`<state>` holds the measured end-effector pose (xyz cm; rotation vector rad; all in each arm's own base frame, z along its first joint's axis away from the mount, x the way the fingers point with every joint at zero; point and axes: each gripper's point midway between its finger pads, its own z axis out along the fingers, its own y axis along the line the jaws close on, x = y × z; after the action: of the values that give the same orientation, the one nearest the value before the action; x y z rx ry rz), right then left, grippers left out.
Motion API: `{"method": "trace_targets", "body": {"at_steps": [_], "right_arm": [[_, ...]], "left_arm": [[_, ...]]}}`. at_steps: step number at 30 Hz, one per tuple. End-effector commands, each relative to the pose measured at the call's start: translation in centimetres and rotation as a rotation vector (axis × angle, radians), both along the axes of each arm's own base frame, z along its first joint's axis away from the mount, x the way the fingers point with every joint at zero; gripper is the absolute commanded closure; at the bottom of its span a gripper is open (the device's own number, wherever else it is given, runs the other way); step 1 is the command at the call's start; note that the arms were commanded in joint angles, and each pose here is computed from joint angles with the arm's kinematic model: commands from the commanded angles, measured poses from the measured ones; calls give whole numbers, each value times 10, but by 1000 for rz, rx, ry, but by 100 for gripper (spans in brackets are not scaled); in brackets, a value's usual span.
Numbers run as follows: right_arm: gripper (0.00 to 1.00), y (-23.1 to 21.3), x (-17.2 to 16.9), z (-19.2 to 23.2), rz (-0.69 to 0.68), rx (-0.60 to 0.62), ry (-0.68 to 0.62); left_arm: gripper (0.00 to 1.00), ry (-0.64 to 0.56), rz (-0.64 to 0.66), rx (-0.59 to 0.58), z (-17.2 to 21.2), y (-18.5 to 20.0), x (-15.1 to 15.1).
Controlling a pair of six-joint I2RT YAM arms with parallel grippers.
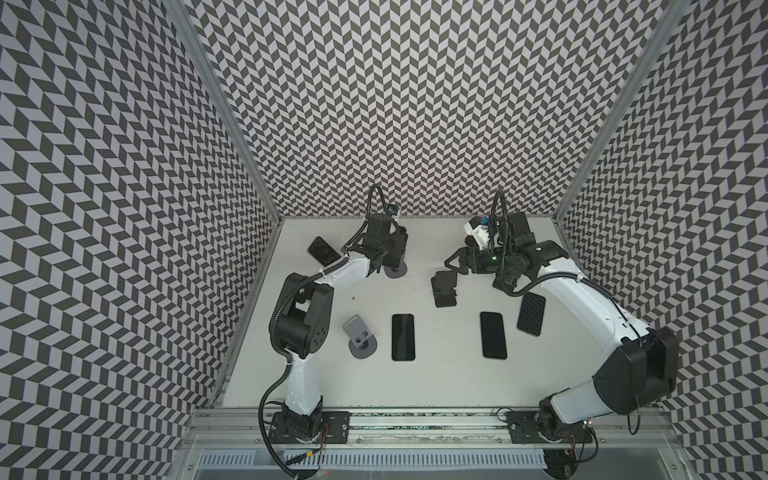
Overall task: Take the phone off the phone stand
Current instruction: 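Lift the purple-edged phone up out of its stand with the left gripper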
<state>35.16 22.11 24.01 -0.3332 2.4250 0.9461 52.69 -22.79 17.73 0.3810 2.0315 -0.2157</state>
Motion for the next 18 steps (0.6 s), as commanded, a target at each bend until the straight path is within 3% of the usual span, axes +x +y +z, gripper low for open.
{"method": "trace_targets", "body": {"at_steps": [1,18], "right_arm": [[18,2,1,22,4,16,-59],[19,4,-1,31,-1,28,-76]], "left_arm": [[33,-86,-7,-54,45,-1,-3],[34,-136,-35,-105,81,0,-20]]}}
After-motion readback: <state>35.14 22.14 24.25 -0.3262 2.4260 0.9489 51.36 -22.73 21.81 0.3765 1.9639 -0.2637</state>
